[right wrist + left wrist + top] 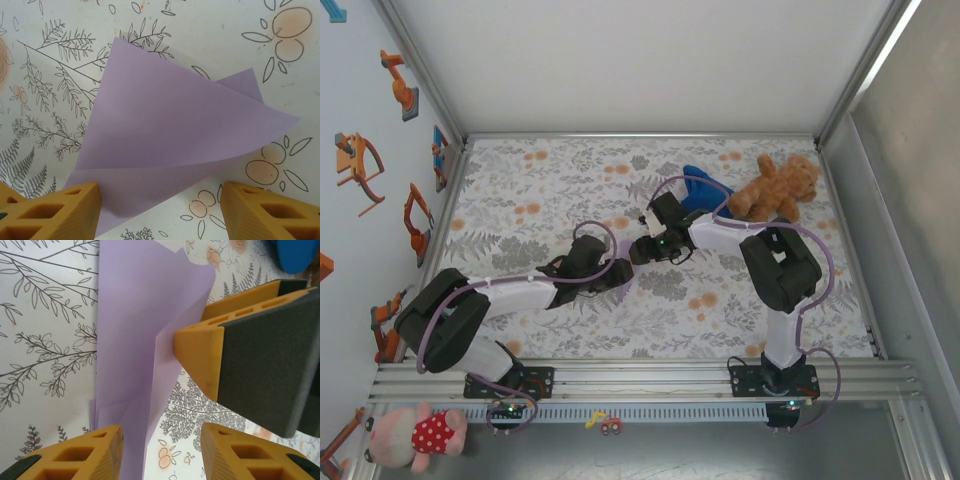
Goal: Fold a paper plane with a square sheet of paper (pick it up from the middle)
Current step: Fold the wing for the fifth time at the center of the table.
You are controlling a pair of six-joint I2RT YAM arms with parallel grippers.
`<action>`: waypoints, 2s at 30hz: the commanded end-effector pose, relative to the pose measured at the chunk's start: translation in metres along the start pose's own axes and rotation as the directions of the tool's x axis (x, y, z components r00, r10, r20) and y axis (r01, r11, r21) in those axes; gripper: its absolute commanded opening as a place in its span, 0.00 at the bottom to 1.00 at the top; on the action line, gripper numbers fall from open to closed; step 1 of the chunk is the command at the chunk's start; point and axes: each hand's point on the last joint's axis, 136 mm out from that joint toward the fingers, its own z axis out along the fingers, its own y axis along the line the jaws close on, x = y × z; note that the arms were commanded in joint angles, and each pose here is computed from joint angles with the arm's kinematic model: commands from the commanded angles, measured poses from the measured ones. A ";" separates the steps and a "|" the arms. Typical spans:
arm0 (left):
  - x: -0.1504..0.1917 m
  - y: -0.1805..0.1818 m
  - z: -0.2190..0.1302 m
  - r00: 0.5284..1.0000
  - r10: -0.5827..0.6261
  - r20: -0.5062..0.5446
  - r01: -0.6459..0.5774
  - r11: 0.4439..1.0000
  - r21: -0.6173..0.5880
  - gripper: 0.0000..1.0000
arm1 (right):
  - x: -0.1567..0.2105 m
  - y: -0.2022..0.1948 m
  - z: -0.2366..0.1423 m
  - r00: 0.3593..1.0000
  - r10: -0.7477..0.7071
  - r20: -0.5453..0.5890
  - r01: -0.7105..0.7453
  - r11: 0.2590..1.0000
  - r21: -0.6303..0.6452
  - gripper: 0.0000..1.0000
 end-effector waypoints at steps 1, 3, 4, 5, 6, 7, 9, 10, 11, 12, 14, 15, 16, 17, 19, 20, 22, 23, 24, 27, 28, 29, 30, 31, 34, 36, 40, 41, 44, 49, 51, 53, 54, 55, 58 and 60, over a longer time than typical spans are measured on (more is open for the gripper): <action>0.005 0.008 0.006 0.999 0.023 -0.034 -0.025 0.998 -0.056 0.45 | 0.005 -0.002 0.012 1.000 0.012 -0.025 -0.011 1.000 0.008 0.64; 0.005 0.007 0.009 0.999 0.021 -0.041 -0.023 0.998 -0.056 0.45 | 0.004 -0.001 0.011 1.000 0.013 -0.024 -0.013 1.000 0.005 0.64; 0.005 0.008 0.011 0.999 0.019 -0.044 -0.022 0.998 -0.063 0.44 | 0.005 0.000 0.012 1.000 0.013 -0.026 -0.013 1.000 0.003 0.64; 0.005 0.009 0.012 0.999 0.019 -0.045 -0.022 0.998 -0.067 0.44 | 0.004 0.001 0.012 1.000 0.012 -0.024 -0.012 1.000 0.001 0.64; 0.005 0.009 0.013 0.999 0.019 -0.045 -0.022 0.997 -0.070 0.43 | 0.004 0.001 0.012 1.000 0.011 -0.023 -0.011 1.000 -0.001 0.64; 0.005 0.010 0.014 0.999 0.017 -0.045 -0.021 0.997 -0.072 0.42 | 0.004 0.001 0.012 1.000 0.013 -0.025 -0.013 1.000 -0.004 0.64; 0.005 0.013 0.016 0.999 0.011 -0.048 -0.015 0.996 -0.086 0.41 | 0.004 0.003 0.011 1.000 0.012 -0.025 -0.013 1.000 -0.009 0.64; 0.005 0.015 0.017 0.999 0.008 -0.048 -0.013 0.996 -0.093 0.40 | 0.003 0.004 0.011 1.000 0.010 -0.023 -0.011 1.000 -0.012 0.64; 0.007 0.017 0.018 0.999 0.004 -0.052 -0.010 0.995 -0.102 0.38 | 0.003 0.004 0.011 1.000 0.010 -0.022 -0.011 1.000 -0.014 0.64; 0.007 0.020 0.018 0.999 0.001 -0.053 -0.007 0.994 -0.110 0.37 | 0.003 0.005 0.010 1.000 0.009 -0.021 -0.010 1.000 -0.016 0.64; 0.012 0.026 0.020 0.998 -0.009 -0.062 0.001 0.992 -0.127 0.35 | 0.002 0.006 0.009 1.000 0.009 -0.017 -0.010 1.000 -0.020 0.65; 0.013 0.029 0.021 0.998 -0.013 -0.064 0.005 0.991 -0.134 0.34 | 0.001 0.007 0.008 1.000 0.007 -0.014 -0.008 1.000 -0.023 0.65; 0.015 0.032 0.021 0.998 -0.019 -0.067 0.010 0.990 -0.138 0.32 | 0.001 0.008 0.007 1.000 0.007 -0.012 -0.007 1.000 -0.027 0.65; 0.018 0.036 0.022 0.997 -0.026 -0.071 0.015 0.989 -0.145 0.31 | 0.000 0.010 0.005 1.000 0.005 -0.006 -0.005 0.999 -0.032 0.65; 0.021 0.040 0.022 0.997 -0.034 -0.074 0.023 0.989 -0.145 0.28 | -0.003 0.012 0.001 1.000 0.002 0.006 -0.002 0.999 -0.036 0.65; 0.023 0.042 0.023 0.996 -0.038 -0.075 0.027 0.989 -0.146 0.27 | -0.005 0.015 -0.003 1.000 0.002 0.015 -0.001 0.999 -0.040 0.65; 0.025 0.044 0.022 0.996 -0.044 -0.074 0.033 0.990 -0.139 0.26 | -0.010 0.019 -0.012 0.999 -0.006 0.046 0.009 0.999 -0.046 0.66; 0.026 0.045 0.022 0.996 -0.046 -0.074 0.036 0.990 -0.134 0.25 | -0.012 0.021 -0.016 0.998 -0.011 0.061 0.014 0.999 -0.048 0.66; 0.027 0.045 0.023 0.996 -0.049 -0.075 0.039 0.991 -0.131 0.25 | -0.014 0.022 -0.020 0.997 -0.016 0.076 0.020 0.999 -0.051 0.66; 0.027 0.044 0.023 0.996 -0.046 -0.074 0.038 0.993 -0.111 0.24 | -0.015 0.022 -0.025 0.995 -0.025 0.093 0.030 0.998 -0.050 0.66; 0.027 0.044 0.023 0.996 -0.045 -0.075 0.037 0.993 -0.109 0.24 | -0.014 0.021 -0.025 0.996 -0.026 0.090 0.030 0.998 -0.048 0.66; 0.027 0.044 0.023 0.996 -0.046 -0.076 0.037 0.993 -0.109 0.24 | -0.012 0.019 -0.022 0.996 -0.025 0.081 0.029 0.999 -0.042 0.66; 0.027 0.045 0.023 0.996 -0.047 -0.078 0.039 0.993 -0.110 0.23 | -0.010 0.015 -0.018 0.998 -0.023 0.067 0.025 0.999 -0.031 0.66; 0.027 0.045 0.024 0.996 -0.049 -0.080 0.040 0.993 -0.108 0.23 | -0.008 0.013 -0.015 0.998 -0.021 0.051 0.023 0.999 -0.024 0.66; 0.027 0.045 0.023 0.995 -0.047 -0.082 0.038 0.993 -0.110 0.23 | -0.004 0.005 -0.008 0.999 -0.016 0.031 0.016 1.000 0.006 0.66; 0.026 0.045 0.022 0.995 -0.046 -0.086 0.036 0.993 -0.110 0.23 | -0.005 0.002 -0.006 1.000 -0.017 0.026 0.016 1.000 0.019 0.66; 0.027 0.046 0.022 0.995 -0.044 -0.091 0.033 0.993 -0.116 0.23 | -0.006 0.001 0.000 1.000 -0.021 0.002 0.021 0.999 0.027 0.66; 0.026 0.046 0.022 0.995 -0.044 -0.092 0.034 0.993 -0.115 0.23 | -0.007 0.001 0.001 1.000 -0.021 -0.001 0.021 0.999 0.029 0.66; 0.026 0.046 0.022 0.995 -0.045 -0.093 0.034 0.992 -0.118 0.23 | -0.006 0.000 0.005 1.000 -0.026 -0.013 0.027 0.999 0.039 0.66; 0.025 0.047 0.022 0.994 -0.047 -0.099 0.034 0.992 -0.123 0.23 | -0.003 -0.004 0.011 0.999 -0.024 -0.035 0.026 0.997 0.070 0.66; 0.024 0.045 0.022 0.994 -0.047 -0.098 0.035 0.992 -0.119 0.23 | -0.001 -0.009 0.014 0.999 -0.013 -0.050 0.018 0.995 0.101 0.66; 0.024 0.044 0.022 0.994 -0.045 -0.100 0.033 0.993 -0.114 0.23 | 0.001 -0.015 0.018 0.998 0.001 -0.062 0.008 0.991 0.133 0.66; 0.023 0.042 0.022 0.994 -0.045 -0.098 0.034 0.994 -0.108 0.23 | 0.002 -0.017 0.020 0.998 0.009 -0.070 0.001 0.990 0.141 0.65; 0.023 0.041 0.021 0.994 -0.046 -0.098 0.035 0.994 -0.108 0.23 | 0.004 -0.018 0.022 0.997 0.018 -0.074 -0.007 0.989 0.147 0.66; 0.022 0.037 0.019 0.994 -0.042 -0.099 0.033 0.995 -0.096 0.23 | 0.008 -0.026 0.027 0.995 0.047 -0.088 -0.031 0.983 0.183 0.65; 0.020 0.034 0.017 0.995 -0.042 -0.093 0.034 0.996 -0.086 0.23 | 0.010 -0.032 0.030 0.993 0.074 -0.093 -0.053 0.976 0.211 0.63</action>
